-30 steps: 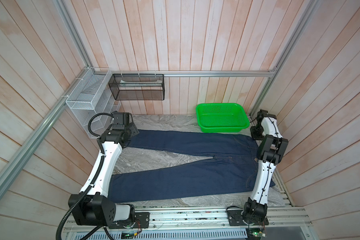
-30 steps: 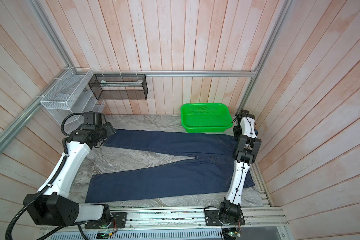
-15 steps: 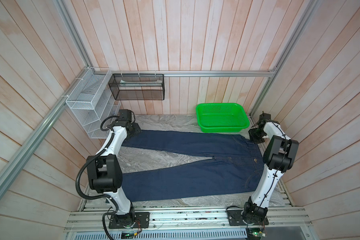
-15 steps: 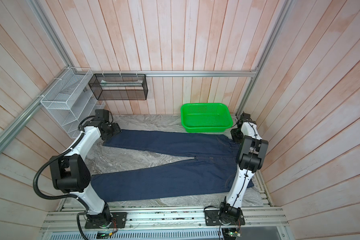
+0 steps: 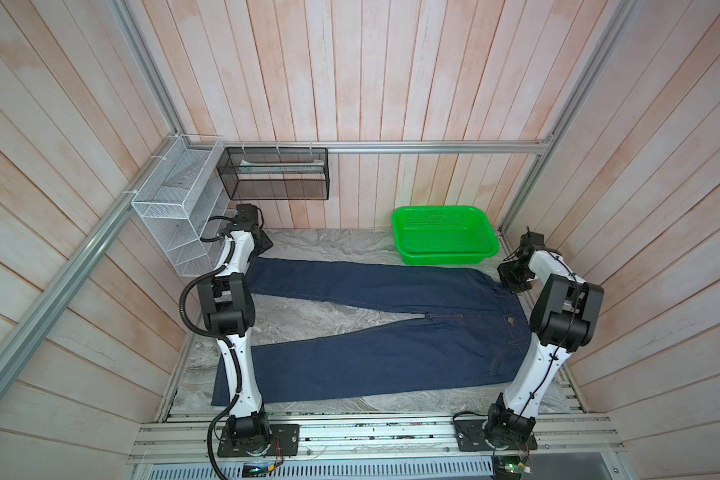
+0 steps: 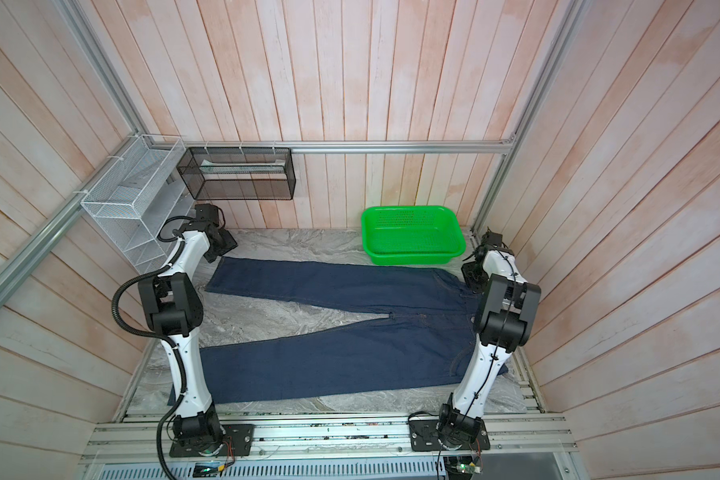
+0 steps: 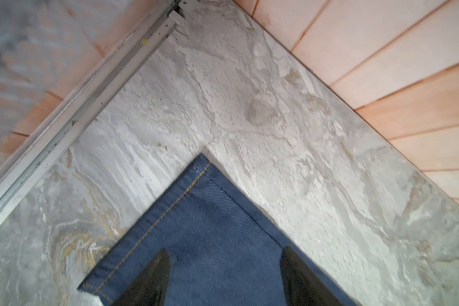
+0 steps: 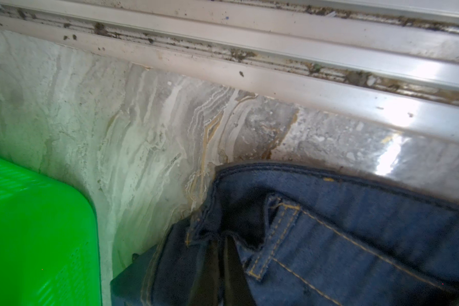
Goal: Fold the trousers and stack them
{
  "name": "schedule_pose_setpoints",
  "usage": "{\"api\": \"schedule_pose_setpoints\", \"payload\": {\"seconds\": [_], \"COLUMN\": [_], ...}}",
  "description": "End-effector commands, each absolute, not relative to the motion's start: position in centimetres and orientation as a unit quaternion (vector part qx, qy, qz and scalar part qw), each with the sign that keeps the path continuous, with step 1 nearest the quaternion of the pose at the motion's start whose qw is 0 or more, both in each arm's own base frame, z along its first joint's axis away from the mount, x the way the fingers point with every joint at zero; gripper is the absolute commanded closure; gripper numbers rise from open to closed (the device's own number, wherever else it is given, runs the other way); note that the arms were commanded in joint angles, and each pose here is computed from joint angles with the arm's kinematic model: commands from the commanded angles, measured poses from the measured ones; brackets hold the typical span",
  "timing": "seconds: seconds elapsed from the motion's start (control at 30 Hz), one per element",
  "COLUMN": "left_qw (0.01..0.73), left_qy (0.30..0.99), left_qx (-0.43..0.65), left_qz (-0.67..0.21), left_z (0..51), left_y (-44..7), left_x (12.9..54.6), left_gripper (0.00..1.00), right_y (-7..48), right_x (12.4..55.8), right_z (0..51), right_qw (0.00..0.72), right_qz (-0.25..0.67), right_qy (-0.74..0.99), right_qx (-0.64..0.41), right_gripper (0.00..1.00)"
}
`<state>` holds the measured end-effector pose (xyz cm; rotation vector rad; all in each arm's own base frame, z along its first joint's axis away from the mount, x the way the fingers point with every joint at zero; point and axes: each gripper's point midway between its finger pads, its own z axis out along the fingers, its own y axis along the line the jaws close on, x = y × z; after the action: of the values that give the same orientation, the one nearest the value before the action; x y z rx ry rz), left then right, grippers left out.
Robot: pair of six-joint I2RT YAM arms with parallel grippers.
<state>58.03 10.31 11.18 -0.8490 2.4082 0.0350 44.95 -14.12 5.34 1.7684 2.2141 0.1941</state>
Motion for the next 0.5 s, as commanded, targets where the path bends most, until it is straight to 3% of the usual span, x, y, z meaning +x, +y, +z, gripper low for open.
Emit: {"api": "schedule_pose_setpoints", "payload": {"seconds": [0.0,0.23,0.47], "left_qw": [0.269,0.27,0.248], "left_qy": [0.906,0.91,0.916], "left_qx": [-0.324,-0.314,-0.315], "left_qz": [0.042,0.027,0.033], "left_z": [9.6,6.2,2.4], "left_y": [12.0,12.2,12.8], "left_x": [58.3,61.0,61.1], "left_gripper": [0.31,0.33,0.33], "right_y": [-15.6,-16.5,-16.4], "right_x": [42.4,40.3,40.1], "right_z": [6.1,5.2,5.5], "right_qw": [0.155,0.151,0.151], "right_qz": [0.051,0.048,0.047], "right_qy": [0.759,0.749,0.753], "right_qx": [0.63,0.643,0.639], "right_gripper": [1.0,1.0,1.0]}}
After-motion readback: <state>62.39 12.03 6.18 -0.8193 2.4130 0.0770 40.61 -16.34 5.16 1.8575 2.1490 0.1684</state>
